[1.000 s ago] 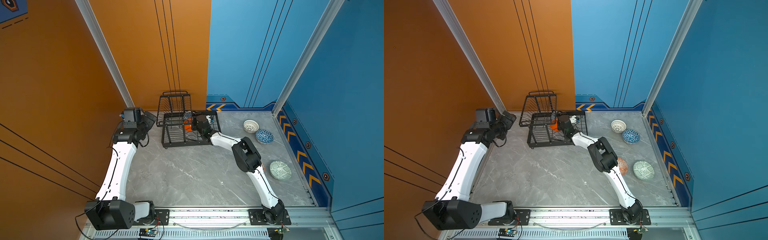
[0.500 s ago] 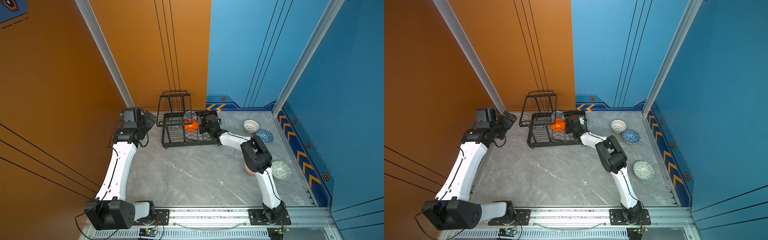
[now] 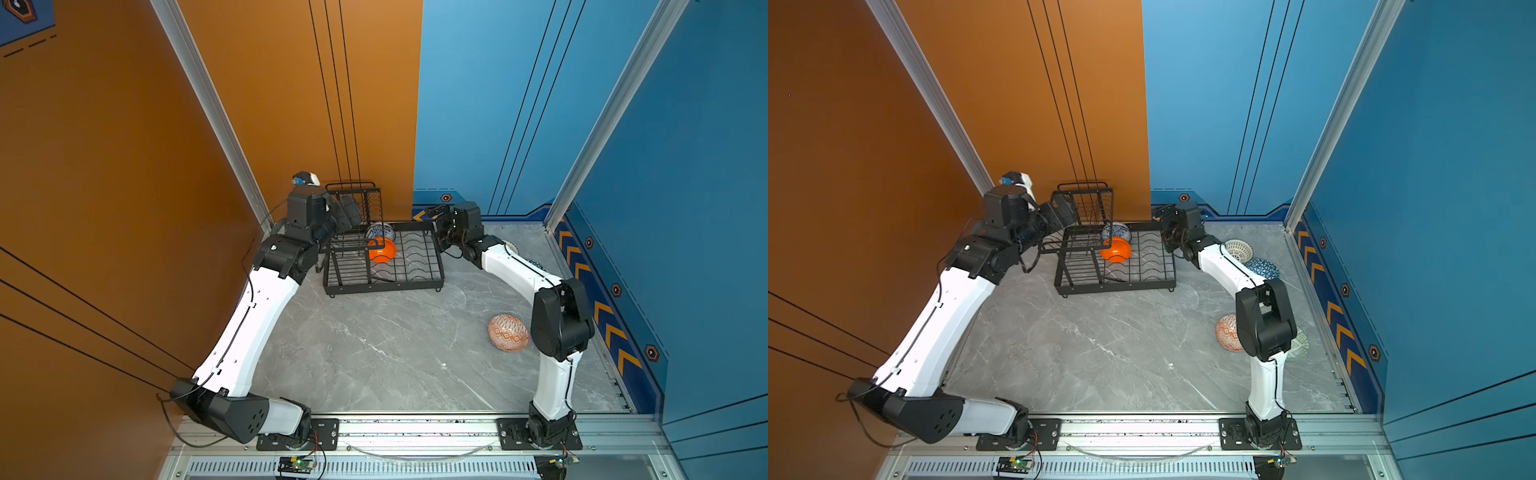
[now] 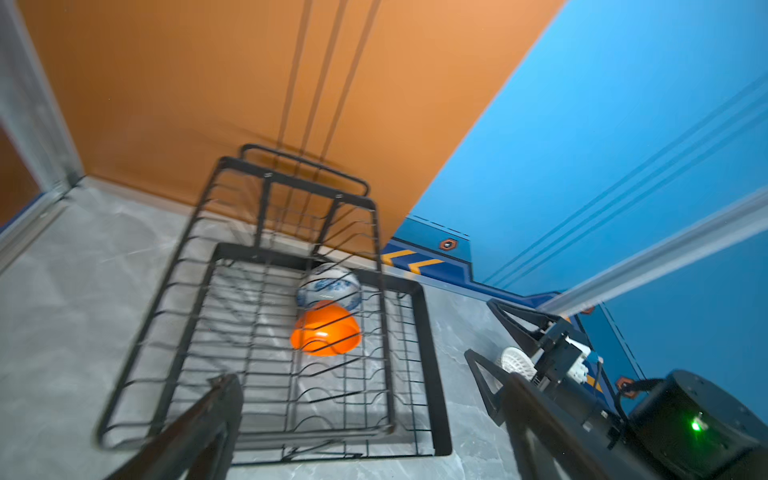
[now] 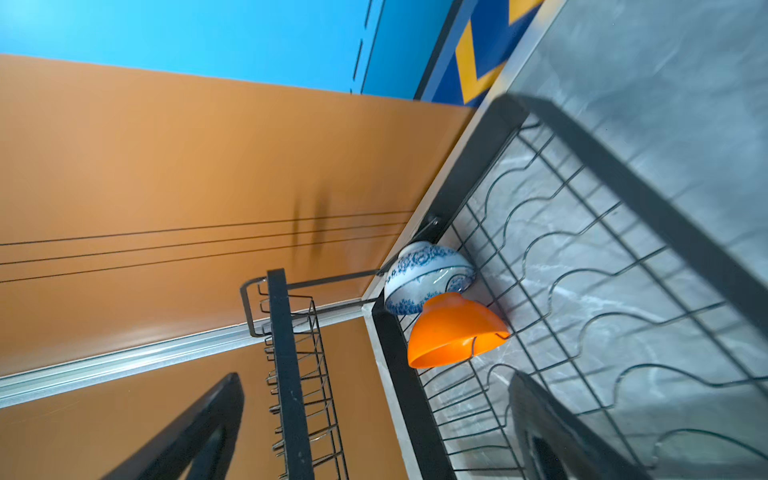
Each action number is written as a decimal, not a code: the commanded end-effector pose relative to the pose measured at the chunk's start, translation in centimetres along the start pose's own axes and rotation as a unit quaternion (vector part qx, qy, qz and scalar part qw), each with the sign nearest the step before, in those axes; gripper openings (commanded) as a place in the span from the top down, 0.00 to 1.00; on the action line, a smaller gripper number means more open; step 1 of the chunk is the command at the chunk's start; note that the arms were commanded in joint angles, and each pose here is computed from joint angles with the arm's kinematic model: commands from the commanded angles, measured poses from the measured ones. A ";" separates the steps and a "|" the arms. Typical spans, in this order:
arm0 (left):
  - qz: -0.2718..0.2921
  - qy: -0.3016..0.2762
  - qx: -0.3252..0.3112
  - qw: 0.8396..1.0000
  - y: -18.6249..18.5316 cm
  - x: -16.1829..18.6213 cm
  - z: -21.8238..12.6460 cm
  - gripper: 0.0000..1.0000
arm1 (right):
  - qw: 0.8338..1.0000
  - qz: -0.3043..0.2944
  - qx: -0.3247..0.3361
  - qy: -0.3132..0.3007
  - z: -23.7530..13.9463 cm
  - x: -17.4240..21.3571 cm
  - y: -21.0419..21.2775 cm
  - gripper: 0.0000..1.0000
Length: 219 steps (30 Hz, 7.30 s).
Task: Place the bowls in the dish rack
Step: 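Open the right gripper and raise it away from the rack, then reach the left gripper to the orange-and-blue ikat bowl while the right arm moves aside, then grasp the rim of the ikat bowl with the left gripper, then lift the ikat bowl with the left gripper while the right gripper approaches it, then grasp the ikat bowl rim with the right gripper beside the left gripper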
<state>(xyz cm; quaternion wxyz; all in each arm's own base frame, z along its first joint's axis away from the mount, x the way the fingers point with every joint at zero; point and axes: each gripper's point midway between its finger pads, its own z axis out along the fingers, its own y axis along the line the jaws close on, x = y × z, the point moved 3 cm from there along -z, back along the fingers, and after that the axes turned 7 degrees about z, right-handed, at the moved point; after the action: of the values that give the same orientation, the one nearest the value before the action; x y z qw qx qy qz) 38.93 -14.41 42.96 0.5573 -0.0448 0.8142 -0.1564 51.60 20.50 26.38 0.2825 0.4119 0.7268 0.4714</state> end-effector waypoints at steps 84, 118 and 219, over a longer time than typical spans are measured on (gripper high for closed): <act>0.200 0.445 0.231 0.842 -26.1 44.7 7.2 0.55 | 0.952 -0.068 0.284 -0.088 -27.0 -7.0 -13.9 0.00; 0.142 0.059 0.117 0.981 -18.2 23.1 8.5 1.00 | 0.971 -0.180 0.118 -0.107 -20.3 -6.3 -8.3 0.00; 0.170 -0.337 -0.036 0.925 -14.0 15.7 0.4 1.00 | 0.979 -0.042 -0.198 0.004 -17.1 6.1 2.6 1.00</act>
<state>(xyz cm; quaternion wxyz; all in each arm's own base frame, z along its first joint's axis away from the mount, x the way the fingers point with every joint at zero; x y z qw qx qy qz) 33.14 -32.84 29.31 0.7899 0.0564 0.6100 0.0269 35.04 20.02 34.56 0.3120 0.3336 0.6349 0.6231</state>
